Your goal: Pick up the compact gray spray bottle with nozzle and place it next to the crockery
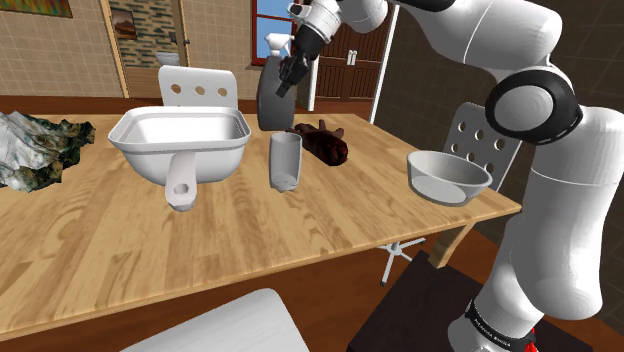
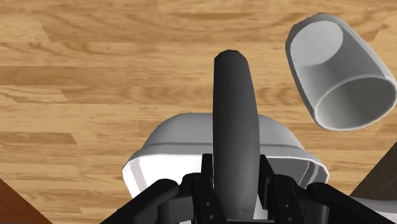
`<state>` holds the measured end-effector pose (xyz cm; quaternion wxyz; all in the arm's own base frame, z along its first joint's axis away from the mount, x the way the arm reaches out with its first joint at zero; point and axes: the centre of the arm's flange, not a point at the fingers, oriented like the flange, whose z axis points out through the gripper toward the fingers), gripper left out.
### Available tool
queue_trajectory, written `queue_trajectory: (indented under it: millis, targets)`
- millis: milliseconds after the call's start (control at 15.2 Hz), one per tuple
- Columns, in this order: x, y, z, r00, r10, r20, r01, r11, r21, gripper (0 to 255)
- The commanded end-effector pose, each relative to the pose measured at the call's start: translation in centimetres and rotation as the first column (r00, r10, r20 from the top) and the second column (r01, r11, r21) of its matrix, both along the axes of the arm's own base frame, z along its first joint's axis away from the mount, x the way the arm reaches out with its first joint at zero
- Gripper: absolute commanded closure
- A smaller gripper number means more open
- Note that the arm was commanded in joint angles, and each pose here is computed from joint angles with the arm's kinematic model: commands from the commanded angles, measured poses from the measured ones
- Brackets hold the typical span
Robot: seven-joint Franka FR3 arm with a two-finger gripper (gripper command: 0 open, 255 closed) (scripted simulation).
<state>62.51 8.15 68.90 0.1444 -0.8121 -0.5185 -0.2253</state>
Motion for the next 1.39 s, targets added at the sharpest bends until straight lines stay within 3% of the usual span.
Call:
queue_trajectory:
  millis: [0,396,1320]
  targets:
    - [0.0,0.0,1.0,1.000,0.000,0.000,0.000,1.000,0.000,255]
    - [0.0,0.0,3.6,1.000,0.000,0.000,0.000,1.000,0.000,255]
    - [-9.7,-15.8,3.7,1.000,0.000,0.000,0.000,1.000,0.000,255]
